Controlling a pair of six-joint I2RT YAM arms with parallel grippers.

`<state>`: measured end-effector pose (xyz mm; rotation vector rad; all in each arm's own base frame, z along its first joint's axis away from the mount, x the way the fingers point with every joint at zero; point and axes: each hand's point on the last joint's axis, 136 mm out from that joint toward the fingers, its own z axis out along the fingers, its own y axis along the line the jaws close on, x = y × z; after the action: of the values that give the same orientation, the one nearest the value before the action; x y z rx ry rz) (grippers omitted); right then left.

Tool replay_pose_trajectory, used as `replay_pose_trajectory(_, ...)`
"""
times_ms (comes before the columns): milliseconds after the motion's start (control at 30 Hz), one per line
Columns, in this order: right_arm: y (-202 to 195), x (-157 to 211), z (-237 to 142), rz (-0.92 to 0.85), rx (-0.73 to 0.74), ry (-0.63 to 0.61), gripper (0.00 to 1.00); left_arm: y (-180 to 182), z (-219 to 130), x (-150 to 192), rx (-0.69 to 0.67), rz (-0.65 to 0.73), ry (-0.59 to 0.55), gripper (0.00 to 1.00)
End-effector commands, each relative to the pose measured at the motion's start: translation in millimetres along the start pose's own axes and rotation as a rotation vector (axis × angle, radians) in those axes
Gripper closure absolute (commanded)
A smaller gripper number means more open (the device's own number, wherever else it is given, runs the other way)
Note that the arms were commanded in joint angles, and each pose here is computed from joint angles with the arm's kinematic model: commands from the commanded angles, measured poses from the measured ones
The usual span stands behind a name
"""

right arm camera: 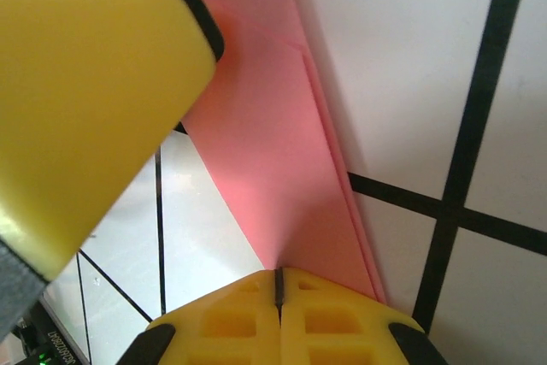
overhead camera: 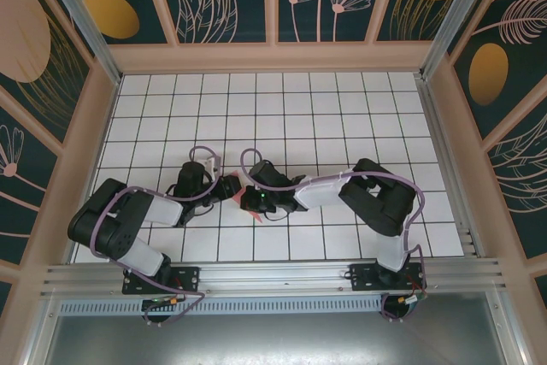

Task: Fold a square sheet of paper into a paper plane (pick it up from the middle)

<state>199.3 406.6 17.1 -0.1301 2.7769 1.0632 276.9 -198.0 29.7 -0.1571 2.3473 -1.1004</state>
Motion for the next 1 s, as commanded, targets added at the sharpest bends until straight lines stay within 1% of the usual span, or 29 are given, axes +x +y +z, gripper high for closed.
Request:
replay_pose_trajectory(0,-59,40,3,0.052,0.159,0.109,0.95,23,-6,14,-0.094,-0.049,0.023,0.67)
replay_pose_trajectory(200,-76,58,-2,0.058,0.175,0.157,0.97,21,-7,-7,-0.097,-0.026,-0.016,0.66)
replay_pose_trajectory(500,-73,63,-4,0.057,0.138,0.168,0.97,40,-16,-19,-0.128,-0.040,-0.044,0.64)
replay_pose_trajectory(767,-71,65,-4,0.063,0.114,0.171,0.97,59,-29,-36,-0.162,-0.070,-0.091,0.61)
replay_pose_trajectory(867,-70,65,-4,0.067,0.107,0.172,0.97,64,-35,-45,-0.174,-0.093,-0.128,0.61)
replay_pose_trajectory(967,-70,65,-5,0.072,0.101,0.168,0.97,59,-39,-52,-0.174,-0.078,-0.143,0.59)
